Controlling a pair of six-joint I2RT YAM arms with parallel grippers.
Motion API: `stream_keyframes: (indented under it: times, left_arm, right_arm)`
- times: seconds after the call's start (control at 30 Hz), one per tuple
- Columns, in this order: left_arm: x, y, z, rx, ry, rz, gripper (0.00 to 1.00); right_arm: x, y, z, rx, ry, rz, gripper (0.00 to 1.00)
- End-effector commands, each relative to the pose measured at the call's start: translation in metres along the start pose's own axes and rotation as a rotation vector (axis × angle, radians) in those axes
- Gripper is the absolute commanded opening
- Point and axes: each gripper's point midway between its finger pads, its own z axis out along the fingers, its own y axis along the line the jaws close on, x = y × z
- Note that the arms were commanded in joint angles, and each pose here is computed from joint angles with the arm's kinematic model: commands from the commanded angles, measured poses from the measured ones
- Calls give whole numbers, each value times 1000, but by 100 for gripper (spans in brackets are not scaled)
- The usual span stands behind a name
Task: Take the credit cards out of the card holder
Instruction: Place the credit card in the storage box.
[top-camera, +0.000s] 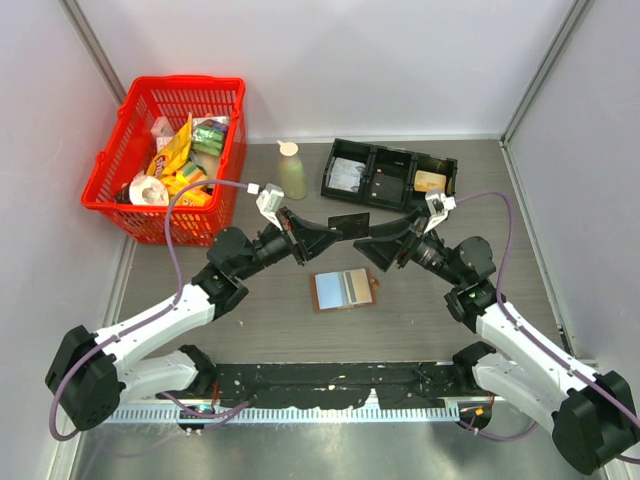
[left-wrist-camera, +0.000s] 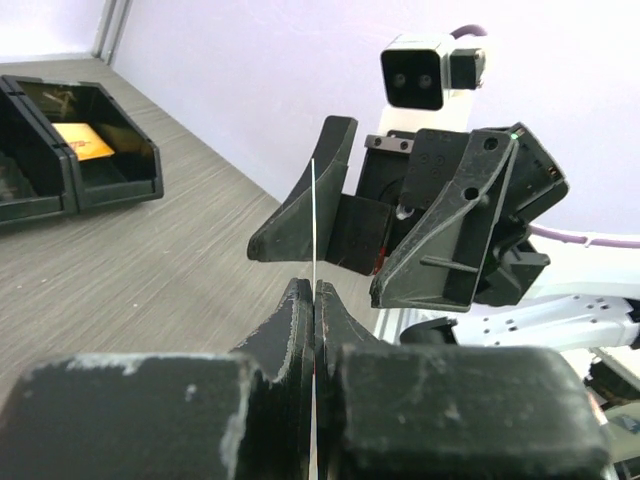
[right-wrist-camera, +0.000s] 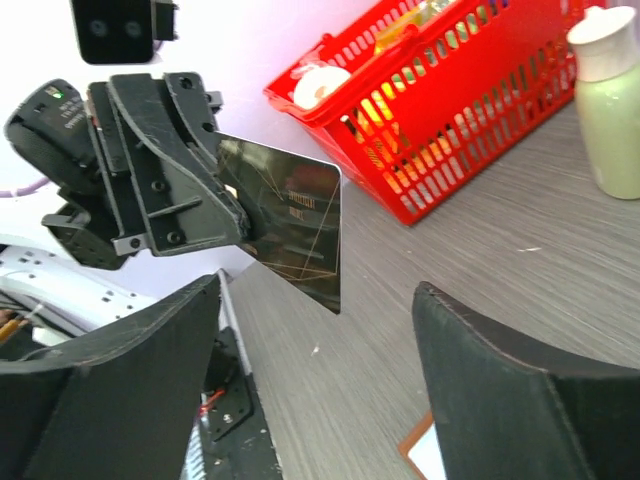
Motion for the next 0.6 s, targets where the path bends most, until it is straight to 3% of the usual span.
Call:
stream_keyframes:
  times: [0.0,0.5,0.57]
  left_arm:
    - [-20,-20,2,86,-77,-13,0]
    - [-10,-16,-3,78,-62,-57,0]
    - [-11,-12,-4,55,-68,-53,8]
  right_arm:
    - [-35,40,7,-163,-85,-57,77]
    - [-38,38,5,-150,-97,-91,6]
    - [-37,35,5,-139,-92,-95,1]
